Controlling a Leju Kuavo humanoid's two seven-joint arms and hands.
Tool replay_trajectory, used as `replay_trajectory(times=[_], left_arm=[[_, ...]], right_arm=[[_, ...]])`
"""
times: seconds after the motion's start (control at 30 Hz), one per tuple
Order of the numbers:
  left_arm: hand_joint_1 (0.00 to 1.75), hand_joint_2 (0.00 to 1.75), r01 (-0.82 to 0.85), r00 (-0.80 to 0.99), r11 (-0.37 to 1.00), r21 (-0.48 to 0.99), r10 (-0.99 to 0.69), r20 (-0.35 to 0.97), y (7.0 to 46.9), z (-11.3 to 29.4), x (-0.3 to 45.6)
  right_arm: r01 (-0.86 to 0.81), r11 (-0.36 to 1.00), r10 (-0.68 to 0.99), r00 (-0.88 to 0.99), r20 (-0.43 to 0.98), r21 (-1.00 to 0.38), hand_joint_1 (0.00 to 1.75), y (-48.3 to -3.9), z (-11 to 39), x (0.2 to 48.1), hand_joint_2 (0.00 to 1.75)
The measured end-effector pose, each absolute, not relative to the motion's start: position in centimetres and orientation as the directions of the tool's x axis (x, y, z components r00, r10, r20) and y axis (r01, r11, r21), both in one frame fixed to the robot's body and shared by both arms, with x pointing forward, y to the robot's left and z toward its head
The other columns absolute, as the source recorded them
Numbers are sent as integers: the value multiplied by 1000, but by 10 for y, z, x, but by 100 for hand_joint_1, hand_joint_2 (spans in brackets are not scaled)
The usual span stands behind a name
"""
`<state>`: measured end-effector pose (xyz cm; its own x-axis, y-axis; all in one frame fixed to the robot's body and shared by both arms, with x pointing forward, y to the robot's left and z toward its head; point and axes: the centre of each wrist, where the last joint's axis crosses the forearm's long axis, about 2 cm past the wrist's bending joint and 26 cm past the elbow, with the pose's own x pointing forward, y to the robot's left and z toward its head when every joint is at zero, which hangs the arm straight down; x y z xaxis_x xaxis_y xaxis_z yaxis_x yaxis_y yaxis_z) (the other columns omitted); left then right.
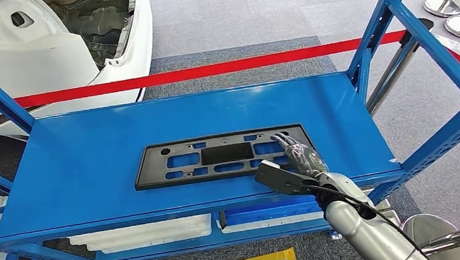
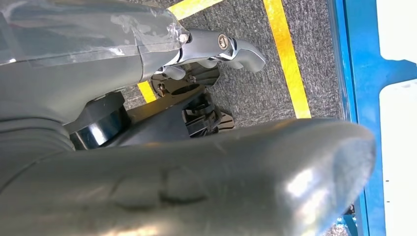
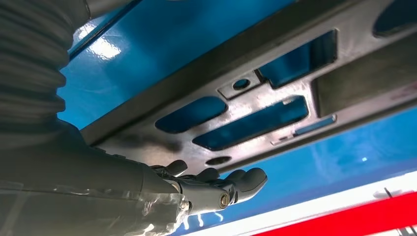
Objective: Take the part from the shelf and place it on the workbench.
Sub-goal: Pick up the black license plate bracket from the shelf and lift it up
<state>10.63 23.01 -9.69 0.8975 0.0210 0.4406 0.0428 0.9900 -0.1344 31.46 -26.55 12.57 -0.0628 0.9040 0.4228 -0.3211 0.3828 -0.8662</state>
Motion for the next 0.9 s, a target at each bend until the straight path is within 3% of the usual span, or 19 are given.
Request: replay_trajectory(times=[0.3,0.9], left_arm=[[0,0,43,900,990,-135,20,435,230,-97,107],[0,0,45,904,989,-138,18,428,229,-97,107]], right_arm=[[-326,280,938,-106,329,-903,0,-252,127,323,175],[-323,239,952,-108,287,-915,0,-244,119,321,175]])
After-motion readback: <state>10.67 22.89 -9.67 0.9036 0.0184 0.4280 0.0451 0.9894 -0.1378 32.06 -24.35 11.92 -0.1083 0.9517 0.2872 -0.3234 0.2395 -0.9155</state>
